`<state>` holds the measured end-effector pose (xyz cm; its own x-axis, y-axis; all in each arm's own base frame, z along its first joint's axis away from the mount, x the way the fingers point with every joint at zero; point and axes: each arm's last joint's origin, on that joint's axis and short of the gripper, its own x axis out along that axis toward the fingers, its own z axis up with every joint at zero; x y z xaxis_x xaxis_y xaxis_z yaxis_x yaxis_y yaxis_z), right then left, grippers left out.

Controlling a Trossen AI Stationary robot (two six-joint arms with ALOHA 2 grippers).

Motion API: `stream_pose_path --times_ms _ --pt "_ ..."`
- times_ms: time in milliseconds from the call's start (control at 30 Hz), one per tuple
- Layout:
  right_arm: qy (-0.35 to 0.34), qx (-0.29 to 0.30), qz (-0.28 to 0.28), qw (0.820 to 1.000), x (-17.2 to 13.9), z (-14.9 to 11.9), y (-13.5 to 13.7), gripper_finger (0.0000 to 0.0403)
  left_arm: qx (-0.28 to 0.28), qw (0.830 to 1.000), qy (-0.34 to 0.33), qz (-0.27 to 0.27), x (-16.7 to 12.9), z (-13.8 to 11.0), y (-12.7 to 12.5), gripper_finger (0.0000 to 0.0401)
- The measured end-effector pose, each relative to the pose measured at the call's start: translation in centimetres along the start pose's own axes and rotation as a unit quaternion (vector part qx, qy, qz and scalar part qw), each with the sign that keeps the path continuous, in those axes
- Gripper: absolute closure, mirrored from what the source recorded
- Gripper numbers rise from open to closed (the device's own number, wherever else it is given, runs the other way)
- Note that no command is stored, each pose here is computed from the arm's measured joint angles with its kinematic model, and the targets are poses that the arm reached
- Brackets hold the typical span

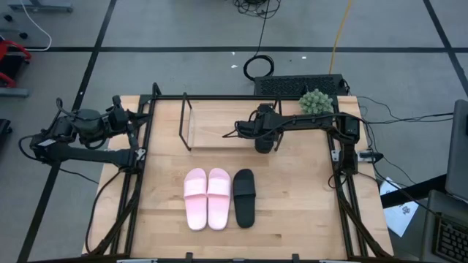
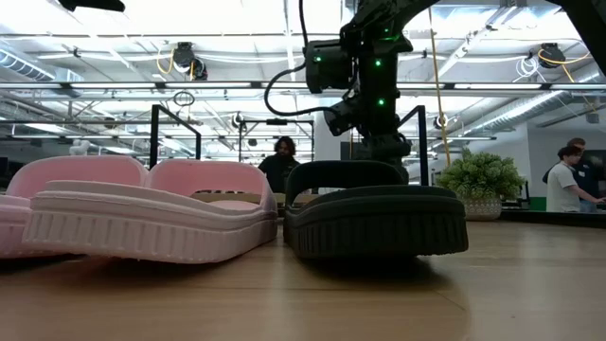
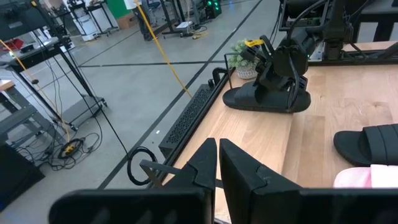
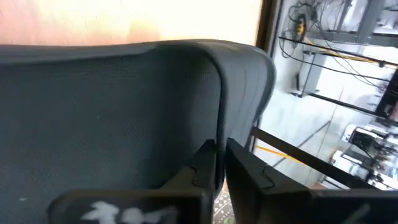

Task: Pick and place slides into the shelf
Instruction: Put the right black slide on the shelf

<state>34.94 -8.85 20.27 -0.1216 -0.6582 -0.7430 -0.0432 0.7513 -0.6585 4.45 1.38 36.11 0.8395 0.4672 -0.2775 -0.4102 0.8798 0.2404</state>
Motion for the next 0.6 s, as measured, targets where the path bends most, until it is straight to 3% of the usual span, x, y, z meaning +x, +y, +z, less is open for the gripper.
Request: stream_pose_path --times_ms 300,600 --pt "0.003 -0.003 0.000 1.000 0.00 -0.06 0.01 0.0322 0.008 1.000 0.001 0.000 0.00 -0.01 0.00 0.0377" --pt "-0.004 0.005 -0.014 1.000 -0.72 -0.46 -0.54 0.0296 0.008 1.000 0.001 0.000 0.00 -0.02 0.00 0.0377"
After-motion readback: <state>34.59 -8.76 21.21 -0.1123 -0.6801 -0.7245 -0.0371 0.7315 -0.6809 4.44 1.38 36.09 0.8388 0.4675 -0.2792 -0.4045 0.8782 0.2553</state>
